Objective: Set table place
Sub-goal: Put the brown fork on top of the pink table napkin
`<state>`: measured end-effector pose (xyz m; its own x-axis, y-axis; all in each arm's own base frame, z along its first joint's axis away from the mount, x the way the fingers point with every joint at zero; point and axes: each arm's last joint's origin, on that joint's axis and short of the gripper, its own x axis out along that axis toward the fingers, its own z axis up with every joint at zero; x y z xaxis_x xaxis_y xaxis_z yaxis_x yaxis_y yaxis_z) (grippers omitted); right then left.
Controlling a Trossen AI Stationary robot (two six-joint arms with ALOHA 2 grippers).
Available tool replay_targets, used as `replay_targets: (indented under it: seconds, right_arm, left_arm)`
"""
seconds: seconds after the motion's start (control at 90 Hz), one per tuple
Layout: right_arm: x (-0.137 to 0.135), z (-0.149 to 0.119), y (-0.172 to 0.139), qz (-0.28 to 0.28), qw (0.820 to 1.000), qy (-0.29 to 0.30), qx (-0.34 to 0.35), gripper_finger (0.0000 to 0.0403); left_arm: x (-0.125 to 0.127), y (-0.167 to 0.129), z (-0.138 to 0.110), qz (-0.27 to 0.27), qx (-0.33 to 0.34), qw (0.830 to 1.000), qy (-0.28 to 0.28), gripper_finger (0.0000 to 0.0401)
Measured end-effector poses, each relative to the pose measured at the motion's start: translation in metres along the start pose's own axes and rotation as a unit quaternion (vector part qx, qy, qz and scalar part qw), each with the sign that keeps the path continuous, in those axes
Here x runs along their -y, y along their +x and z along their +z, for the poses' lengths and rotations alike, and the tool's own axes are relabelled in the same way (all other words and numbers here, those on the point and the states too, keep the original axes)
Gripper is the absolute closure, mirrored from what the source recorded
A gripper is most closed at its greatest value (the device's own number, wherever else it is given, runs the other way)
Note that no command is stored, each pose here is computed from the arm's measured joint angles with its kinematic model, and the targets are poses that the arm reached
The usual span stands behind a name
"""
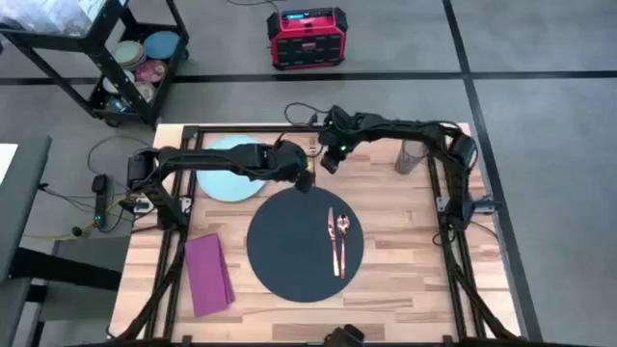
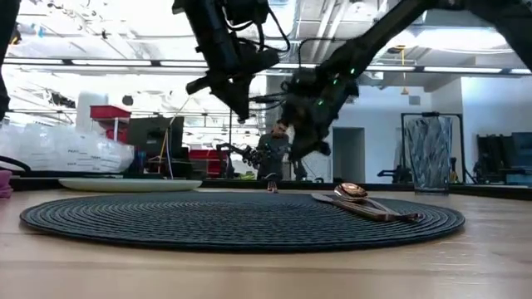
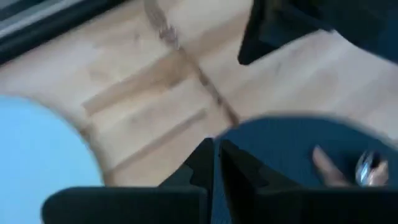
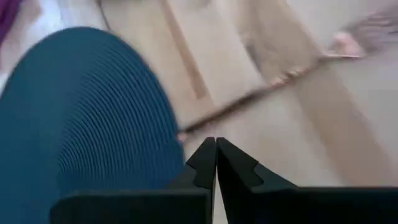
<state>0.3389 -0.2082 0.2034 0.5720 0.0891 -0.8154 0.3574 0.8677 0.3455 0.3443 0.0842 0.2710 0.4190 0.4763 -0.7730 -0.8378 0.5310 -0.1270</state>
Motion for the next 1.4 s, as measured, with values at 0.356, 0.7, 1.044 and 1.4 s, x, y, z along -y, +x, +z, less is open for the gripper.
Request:
replay_targets:
  seconds: [0.356, 0.7, 1.044, 1.4]
  right_arm:
    - [-0.040, -0.042, -0.111, -0.071, 0.996, -0.031, 0.048, 0.0403]
    - [-0.058, -0.104, -0.157, -0.070, 0.994, -0.001, 0.086, 0.0403]
    - [-0.059, -0.138, -0.160, -0.072, 0.996, 0.020, 0.042, 0.0403]
    - [-0.059, -0.143, -0.160, -0.073, 0.997, -0.024, 0.012, 0.0403]
  left_arm:
    - [-0.036, 0.048, 0.036, 0.005, 0.031, 0.992, -0.125, 0.0399]
    - [-0.005, 0.102, 0.075, 0.014, -0.043, 0.997, -0.065, 0.0401]
    - [0.001, 0.106, 0.116, 0.048, -0.147, 0.988, 0.015, 0.0351]
    - [-0.022, 0.075, 0.125, 0.038, -0.202, 0.979, -0.011, 0.0243]
